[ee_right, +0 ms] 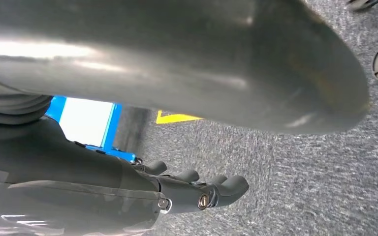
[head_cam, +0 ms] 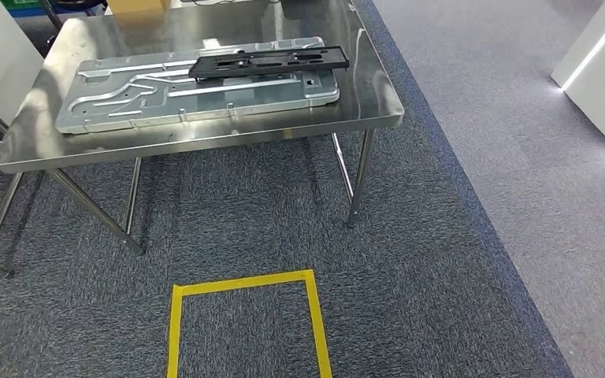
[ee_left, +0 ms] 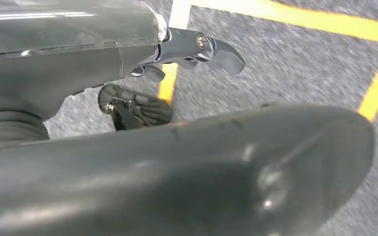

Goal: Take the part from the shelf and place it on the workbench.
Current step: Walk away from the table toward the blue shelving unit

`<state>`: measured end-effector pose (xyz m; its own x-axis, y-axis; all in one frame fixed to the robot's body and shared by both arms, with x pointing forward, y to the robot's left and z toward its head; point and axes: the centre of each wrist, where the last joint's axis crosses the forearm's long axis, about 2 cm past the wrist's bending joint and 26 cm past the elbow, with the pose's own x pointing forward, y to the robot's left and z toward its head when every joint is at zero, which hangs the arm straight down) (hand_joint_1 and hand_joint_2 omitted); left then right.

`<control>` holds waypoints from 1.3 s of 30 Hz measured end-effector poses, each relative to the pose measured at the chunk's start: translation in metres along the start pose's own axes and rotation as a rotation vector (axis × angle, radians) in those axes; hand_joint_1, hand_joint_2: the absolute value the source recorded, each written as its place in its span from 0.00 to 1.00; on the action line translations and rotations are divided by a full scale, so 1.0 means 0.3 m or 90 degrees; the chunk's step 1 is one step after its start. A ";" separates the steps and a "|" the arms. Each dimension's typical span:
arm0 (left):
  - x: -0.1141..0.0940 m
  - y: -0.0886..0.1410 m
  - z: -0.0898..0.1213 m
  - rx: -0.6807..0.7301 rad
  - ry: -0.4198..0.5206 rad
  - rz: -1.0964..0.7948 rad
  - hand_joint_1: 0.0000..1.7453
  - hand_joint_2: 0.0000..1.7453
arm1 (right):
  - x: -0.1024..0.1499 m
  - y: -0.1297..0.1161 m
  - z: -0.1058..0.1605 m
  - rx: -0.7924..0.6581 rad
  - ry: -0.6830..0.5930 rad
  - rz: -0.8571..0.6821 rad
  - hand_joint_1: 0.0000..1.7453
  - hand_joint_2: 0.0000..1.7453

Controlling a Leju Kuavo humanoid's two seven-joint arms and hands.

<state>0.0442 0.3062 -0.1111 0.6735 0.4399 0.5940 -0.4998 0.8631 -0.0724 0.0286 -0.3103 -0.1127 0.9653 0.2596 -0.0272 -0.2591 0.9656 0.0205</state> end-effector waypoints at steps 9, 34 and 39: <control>0.006 -0.009 -0.004 -0.002 -0.001 0.001 0.00 0.00 | -0.004 0.011 -0.001 -0.006 -0.034 0.009 0.00 0.00; 0.007 -0.019 -0.005 -0.007 0.004 -0.004 0.00 0.00 | 0.006 0.020 -0.001 0.000 -0.048 0.028 0.00 0.00; -0.003 -0.022 0.001 -0.011 0.018 -0.016 0.00 0.00 | 0.003 0.024 -0.002 0.001 -0.045 0.026 0.00 0.00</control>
<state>0.0468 0.3001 -0.1110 0.7009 0.4240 0.5735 -0.4727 0.8783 -0.0717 0.0276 -0.3033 -0.1130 0.9536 0.2979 0.0444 -0.2990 0.9540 0.0221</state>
